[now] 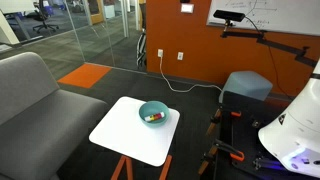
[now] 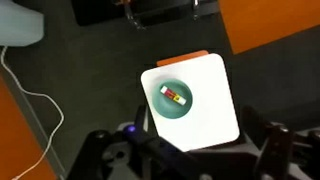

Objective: Take the glue stick out of the blue bowl

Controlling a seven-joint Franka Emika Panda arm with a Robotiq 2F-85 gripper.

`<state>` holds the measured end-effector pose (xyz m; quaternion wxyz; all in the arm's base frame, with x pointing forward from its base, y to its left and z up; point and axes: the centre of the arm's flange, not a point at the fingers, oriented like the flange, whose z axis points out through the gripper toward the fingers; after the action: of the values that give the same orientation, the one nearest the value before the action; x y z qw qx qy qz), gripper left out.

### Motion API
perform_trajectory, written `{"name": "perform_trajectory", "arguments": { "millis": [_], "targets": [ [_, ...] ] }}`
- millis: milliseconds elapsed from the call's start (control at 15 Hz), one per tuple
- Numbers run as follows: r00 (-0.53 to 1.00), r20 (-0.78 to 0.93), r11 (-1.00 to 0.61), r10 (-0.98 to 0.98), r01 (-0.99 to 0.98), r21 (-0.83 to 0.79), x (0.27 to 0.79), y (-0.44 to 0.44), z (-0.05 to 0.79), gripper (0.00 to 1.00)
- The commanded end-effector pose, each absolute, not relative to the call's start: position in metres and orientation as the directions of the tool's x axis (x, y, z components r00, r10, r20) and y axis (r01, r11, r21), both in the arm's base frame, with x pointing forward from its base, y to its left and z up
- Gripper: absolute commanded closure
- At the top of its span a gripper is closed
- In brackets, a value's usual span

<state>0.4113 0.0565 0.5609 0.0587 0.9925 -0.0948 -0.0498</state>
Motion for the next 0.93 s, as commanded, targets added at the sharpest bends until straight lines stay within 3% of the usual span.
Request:
{"name": "perform_trajectory", "arguments": {
  "millis": [0, 467, 667, 867],
  "targets": [
    [0.977, -0.088, -0.975, -0.194, -0.182, 0.126, 0.411, 0.057, 0.561, 0.0],
    [0.977, -0.087, -0.975, -0.194, -0.182, 0.126, 0.411, 0.057, 0.561, 0.0],
    [0.995, -0.069, -0.988, -0.073, -0.063, 0.144, 0.429, 0.045, 0.53, 0.0],
    [0.983, -0.074, -0.978, -0.17, -0.16, 0.132, 0.463, 0.026, 0.475, 0.0]
  ]
}}
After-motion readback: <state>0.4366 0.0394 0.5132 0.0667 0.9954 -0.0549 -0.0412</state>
